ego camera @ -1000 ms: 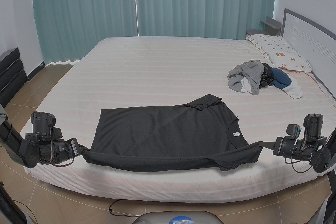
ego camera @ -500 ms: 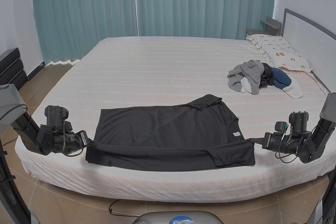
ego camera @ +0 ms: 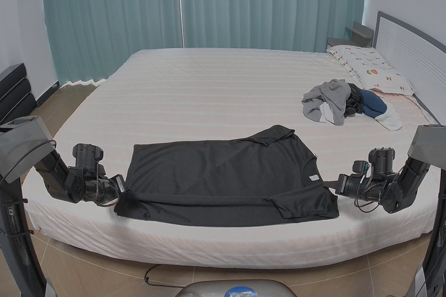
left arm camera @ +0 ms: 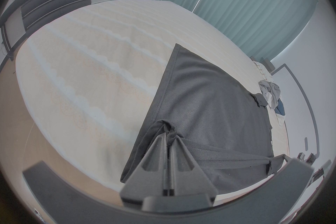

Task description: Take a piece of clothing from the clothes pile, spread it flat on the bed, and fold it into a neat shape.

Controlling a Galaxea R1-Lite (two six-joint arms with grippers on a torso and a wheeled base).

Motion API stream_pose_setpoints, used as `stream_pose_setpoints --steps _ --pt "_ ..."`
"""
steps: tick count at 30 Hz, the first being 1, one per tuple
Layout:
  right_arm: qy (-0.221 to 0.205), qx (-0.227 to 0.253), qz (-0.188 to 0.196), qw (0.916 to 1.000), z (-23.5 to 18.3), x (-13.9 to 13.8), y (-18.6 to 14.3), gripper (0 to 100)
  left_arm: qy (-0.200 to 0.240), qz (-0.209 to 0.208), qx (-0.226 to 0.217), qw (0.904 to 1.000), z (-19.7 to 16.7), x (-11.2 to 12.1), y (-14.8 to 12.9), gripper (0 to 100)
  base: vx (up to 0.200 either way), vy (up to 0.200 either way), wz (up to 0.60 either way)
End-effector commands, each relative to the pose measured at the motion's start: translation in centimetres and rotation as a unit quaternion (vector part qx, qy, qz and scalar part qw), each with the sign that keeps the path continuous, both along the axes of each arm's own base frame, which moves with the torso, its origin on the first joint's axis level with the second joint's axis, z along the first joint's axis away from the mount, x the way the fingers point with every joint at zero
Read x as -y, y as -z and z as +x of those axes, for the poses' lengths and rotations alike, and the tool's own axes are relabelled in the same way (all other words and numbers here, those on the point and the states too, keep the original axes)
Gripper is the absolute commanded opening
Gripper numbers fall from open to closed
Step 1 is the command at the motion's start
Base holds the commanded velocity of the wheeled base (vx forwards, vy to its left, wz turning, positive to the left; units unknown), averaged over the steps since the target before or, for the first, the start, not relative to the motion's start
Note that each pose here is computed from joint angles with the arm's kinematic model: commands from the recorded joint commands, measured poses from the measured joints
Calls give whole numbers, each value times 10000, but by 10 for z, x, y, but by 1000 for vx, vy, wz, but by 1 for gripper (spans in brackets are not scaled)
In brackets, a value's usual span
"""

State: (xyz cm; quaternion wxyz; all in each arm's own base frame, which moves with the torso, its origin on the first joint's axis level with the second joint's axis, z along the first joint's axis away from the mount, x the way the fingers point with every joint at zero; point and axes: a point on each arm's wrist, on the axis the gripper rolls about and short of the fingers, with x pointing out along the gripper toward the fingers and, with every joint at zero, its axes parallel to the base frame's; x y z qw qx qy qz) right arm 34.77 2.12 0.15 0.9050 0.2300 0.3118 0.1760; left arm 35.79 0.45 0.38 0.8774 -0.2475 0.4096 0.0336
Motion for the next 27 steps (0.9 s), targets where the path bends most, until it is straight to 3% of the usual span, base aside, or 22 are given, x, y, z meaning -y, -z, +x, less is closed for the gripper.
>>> stream_pose_setpoints --steps 1,2,3,7,10,19,27 --pt "-9 -44 33 10000 4 -4 5 0 -11 -10 -65 10000 4 0 8 0 0 0 0" --pt "-3 -44 28 10000 5 -4 6 0 -9 -15 -59 10000 5 0 8 0 0 0 0" --pt "-3 -52 28 10000 5 -4 6 100 -16 -15 -66 10000 5 0 8 100 0 0 0" --pt "22 -50 83 10000 4 -4 5 100 -65 -65 -39 10000 5 0 6 100 0 0 0" --pt "223 -94 347 9991 3 -1 -2 100 -195 -181 -34 9996 5 0 4 100 0 0 0" --pt "529 -169 872 9946 -20 0 -31 100 -585 -592 260 9962 -11 -5 -31 100 0 0 0" --pt "906 -771 1608 9798 -60 -4 -45 100 -525 -977 129 9937 -36 -10 -37 100 25 0 0"
